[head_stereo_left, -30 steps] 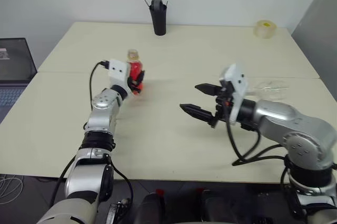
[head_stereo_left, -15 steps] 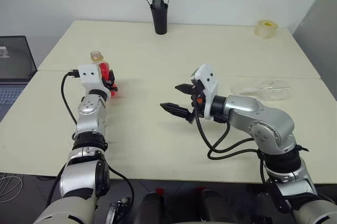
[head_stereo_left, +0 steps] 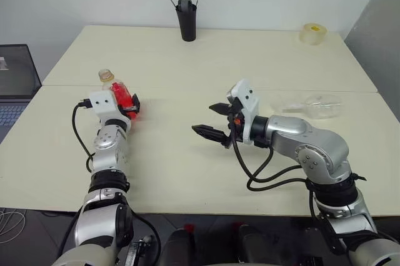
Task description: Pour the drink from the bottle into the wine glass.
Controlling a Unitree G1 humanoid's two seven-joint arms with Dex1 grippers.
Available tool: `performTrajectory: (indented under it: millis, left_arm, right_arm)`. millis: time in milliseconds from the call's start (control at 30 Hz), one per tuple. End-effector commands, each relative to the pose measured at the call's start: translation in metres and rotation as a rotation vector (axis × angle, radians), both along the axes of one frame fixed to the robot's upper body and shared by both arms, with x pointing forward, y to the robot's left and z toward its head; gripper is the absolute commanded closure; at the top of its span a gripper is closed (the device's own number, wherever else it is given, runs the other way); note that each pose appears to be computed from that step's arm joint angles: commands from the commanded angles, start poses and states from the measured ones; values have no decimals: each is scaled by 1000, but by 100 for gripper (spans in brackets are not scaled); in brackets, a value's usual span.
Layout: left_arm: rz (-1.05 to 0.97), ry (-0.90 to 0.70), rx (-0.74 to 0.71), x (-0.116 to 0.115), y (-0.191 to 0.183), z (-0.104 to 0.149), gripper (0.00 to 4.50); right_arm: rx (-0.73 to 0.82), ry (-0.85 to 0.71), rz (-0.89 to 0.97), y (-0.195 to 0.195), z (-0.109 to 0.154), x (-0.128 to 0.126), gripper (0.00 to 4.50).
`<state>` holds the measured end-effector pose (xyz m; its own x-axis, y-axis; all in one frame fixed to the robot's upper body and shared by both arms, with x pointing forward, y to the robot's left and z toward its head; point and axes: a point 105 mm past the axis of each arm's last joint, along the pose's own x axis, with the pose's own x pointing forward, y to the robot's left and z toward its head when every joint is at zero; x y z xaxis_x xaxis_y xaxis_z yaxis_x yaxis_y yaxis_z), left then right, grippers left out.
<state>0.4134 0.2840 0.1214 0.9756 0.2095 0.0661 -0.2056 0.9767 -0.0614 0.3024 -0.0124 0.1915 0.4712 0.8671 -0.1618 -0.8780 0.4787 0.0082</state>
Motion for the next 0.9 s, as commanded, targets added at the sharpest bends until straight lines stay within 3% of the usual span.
performTrajectory:
  millis: [33,400,667,733,900]
  left_arm:
    - [12,-44,1,-4,6,15,3]
    - [-13,35,-19,-41,4,-6,3]
    - [-76,116,-12,-80,-5,-18,3]
    - [-140,129,-9,-88,-16,-18,3]
    - [-776,95,53,-117,-113,10,3]
  right_arm:
    - [26,-49,20,0,13,-5,0]
    - [25,-47,2,-5,11,-2,0]
    - [0,-43,-92,-42,11,-1,0]
    - [2,-41,-118,-52,14,-2,0]
    - [113,28,-364,-99,23,13,0]
